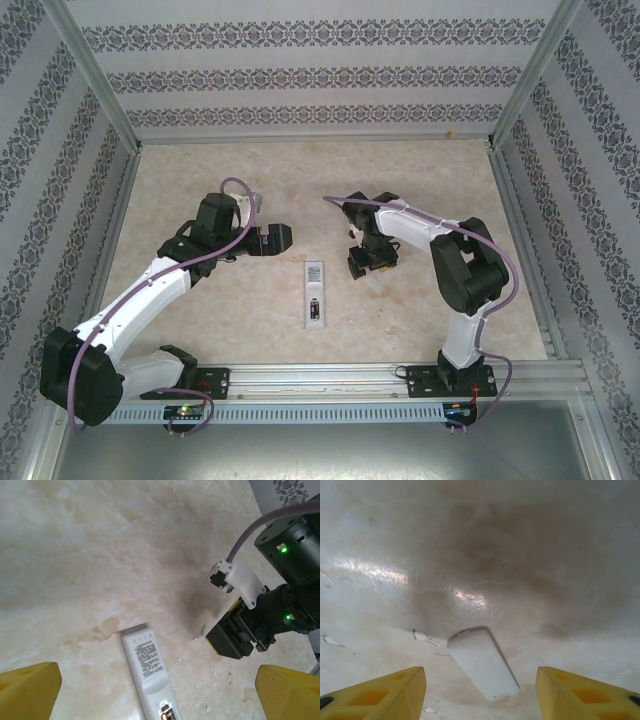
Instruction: Load the batteries into the remote control
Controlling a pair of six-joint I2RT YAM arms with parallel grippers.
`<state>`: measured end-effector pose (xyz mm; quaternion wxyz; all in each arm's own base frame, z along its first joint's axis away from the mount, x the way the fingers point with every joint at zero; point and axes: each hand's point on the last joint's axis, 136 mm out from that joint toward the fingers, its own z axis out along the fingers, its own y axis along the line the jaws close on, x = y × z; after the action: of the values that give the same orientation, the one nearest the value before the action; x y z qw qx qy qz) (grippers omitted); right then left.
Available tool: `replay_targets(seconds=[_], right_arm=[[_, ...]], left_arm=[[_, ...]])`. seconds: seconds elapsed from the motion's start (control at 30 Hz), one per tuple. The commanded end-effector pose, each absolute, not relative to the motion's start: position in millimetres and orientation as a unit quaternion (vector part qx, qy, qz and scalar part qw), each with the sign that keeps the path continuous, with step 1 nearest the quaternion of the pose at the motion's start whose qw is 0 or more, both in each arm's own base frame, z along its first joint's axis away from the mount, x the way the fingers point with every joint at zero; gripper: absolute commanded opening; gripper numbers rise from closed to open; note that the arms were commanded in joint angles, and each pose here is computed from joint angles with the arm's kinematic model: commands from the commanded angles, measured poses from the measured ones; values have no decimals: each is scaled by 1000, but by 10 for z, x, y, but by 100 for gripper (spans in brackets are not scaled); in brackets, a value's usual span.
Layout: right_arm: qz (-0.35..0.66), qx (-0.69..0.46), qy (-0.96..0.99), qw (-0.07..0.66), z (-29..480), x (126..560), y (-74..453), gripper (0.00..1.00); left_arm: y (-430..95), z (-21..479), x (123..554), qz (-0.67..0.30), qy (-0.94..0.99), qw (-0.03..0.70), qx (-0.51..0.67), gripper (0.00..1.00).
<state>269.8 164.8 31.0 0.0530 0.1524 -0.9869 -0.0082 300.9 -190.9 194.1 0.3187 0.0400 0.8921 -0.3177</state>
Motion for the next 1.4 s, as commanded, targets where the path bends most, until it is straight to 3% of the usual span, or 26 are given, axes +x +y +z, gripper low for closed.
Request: replay_targets(seconds=[0.0, 0.23, 0.37, 0.5, 0.7, 0.8, 0.9, 1.0, 1.17, 1.3, 1.37], right_arm=[[-1, 194, -977, 87, 247, 2637, 1633, 57], [28, 204, -971, 120, -22, 2543, 1596, 45], [36, 199, -972, 122, -28, 2545, 1597, 22], [29, 159, -981, 110, 82, 2574, 1632, 19], [-97, -96, -991, -1, 743, 2958, 1924, 18], [-153, -263, -953, -16, 925, 3049, 1951, 17], [-208, -353, -912, -31, 1024, 3117, 2033, 16], [-175, -338, -924, -41, 1032, 3121, 1898, 21], [-35, -261, -964, -31, 967, 2913, 1307, 32], [8, -301, -952, -46, 1083, 2726, 787, 42], [25, -339, -939, -55, 1176, 2583, 520, 52]], left_arm=[[-1883, 2055, 3033, -306, 890, 335, 42, 100], [-1835, 2030, 3092, -307, 887, 346, 4, 100], [-1821, 2018, 3074, -310, 886, 345, -7, 100], [-1790, 2028, 3053, -306, 886, 347, -11, 100], [-1846, 2154, 3046, -330, 873, 359, -3, 100], [-2074, 2317, 3027, -392, 842, 369, 42, 100], [-2332, 2516, 2976, -459, 800, 374, 99, 100], [-2465, 2488, 2956, -472, 798, 353, 127, 100], [-2897, 2150, 2802, -430, 840, 273, 189, 96], [-3240, 1828, 2841, -350, 890, 237, 168, 89], [-3405, 1553, 2897, -314, 919, 201, 131, 85]])
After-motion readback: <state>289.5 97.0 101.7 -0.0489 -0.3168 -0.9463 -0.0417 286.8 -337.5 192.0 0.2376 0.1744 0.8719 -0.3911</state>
